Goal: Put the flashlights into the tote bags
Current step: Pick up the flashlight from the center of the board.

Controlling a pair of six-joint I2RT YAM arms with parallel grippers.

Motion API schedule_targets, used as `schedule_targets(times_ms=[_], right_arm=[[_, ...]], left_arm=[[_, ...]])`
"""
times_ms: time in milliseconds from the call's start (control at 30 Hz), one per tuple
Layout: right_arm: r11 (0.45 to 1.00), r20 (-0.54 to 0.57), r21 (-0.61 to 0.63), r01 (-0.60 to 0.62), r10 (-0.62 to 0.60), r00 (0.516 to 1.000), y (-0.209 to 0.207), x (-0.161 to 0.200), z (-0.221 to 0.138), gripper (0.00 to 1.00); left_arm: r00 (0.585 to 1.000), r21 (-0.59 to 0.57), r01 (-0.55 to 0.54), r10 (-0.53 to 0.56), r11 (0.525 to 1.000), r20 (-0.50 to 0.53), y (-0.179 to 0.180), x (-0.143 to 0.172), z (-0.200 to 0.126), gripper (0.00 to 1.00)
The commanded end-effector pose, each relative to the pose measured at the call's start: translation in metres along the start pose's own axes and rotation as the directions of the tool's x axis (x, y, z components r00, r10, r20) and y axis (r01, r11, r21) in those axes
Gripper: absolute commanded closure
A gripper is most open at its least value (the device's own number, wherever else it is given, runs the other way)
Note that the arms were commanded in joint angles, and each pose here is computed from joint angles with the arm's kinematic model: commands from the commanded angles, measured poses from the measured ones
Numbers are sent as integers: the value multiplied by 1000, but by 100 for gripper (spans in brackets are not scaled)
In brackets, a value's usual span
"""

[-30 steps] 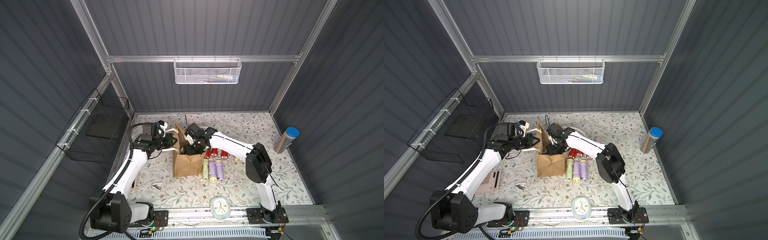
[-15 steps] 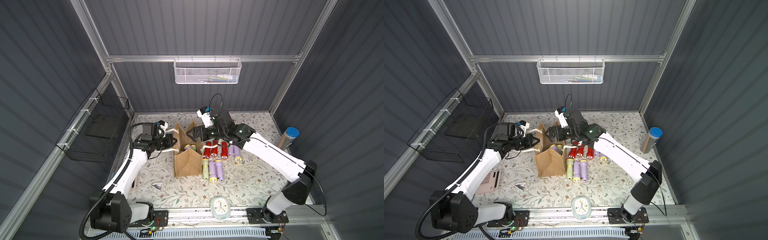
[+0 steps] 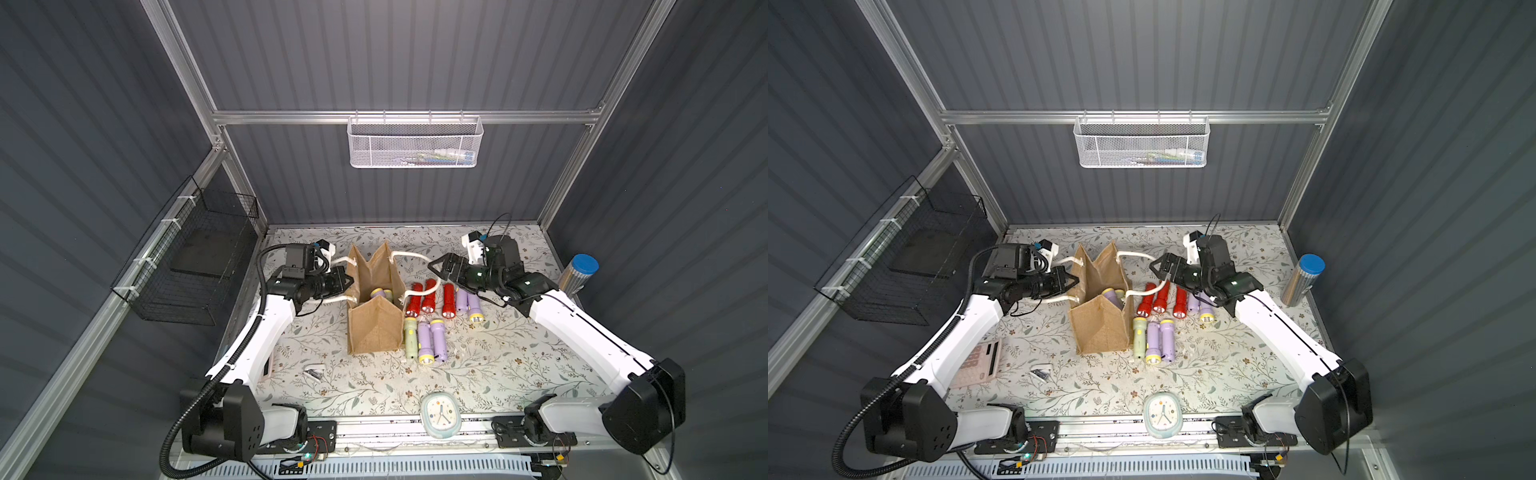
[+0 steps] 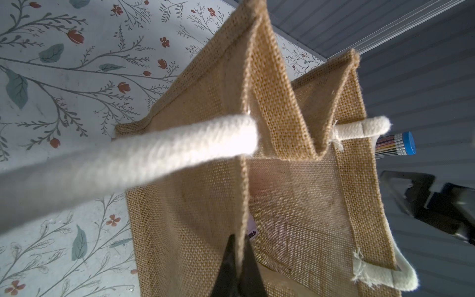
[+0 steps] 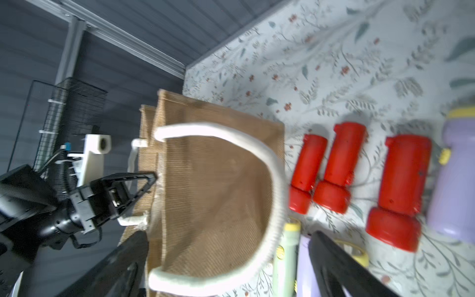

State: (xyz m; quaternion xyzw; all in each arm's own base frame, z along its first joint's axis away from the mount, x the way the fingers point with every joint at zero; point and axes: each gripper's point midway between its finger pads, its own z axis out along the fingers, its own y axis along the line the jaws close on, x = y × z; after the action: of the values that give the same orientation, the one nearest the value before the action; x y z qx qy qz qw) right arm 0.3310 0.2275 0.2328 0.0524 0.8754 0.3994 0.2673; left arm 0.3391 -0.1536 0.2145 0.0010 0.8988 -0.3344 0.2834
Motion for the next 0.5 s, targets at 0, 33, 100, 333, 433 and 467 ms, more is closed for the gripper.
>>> schedule_targets(times_ms=[0, 33, 100, 333, 433, 467], right_arm=[[994, -150, 45, -101, 107, 983, -26, 45, 3, 8], [989, -147, 95, -114, 127, 981, -40, 53, -1, 10], [977, -129, 177, -123, 147, 981, -61, 64, -9, 9], [877, -182, 467, -116, 224, 958, -132, 114, -35, 7], [867, -212, 483, -125, 254, 944, -143, 131, -33, 7], [865, -220, 485, -125, 259, 941, -145, 134, -31, 8]], left_arm=[[1000, -16, 6, -6, 1000, -16, -1, -2, -1, 100], [1000, -14, 5, -6, 1000, -14, -2, -2, -2, 100], [1000, -13, 6, -6, 1000, -10, -2, -3, -3, 100], [1000, -17, 10, -11, 1000, -18, -2, -3, -2, 100], [1000, -17, 10, -11, 1000, -20, -1, -2, -1, 100], [1000, -16, 11, -11, 1000, -20, -2, -2, -1, 100]])
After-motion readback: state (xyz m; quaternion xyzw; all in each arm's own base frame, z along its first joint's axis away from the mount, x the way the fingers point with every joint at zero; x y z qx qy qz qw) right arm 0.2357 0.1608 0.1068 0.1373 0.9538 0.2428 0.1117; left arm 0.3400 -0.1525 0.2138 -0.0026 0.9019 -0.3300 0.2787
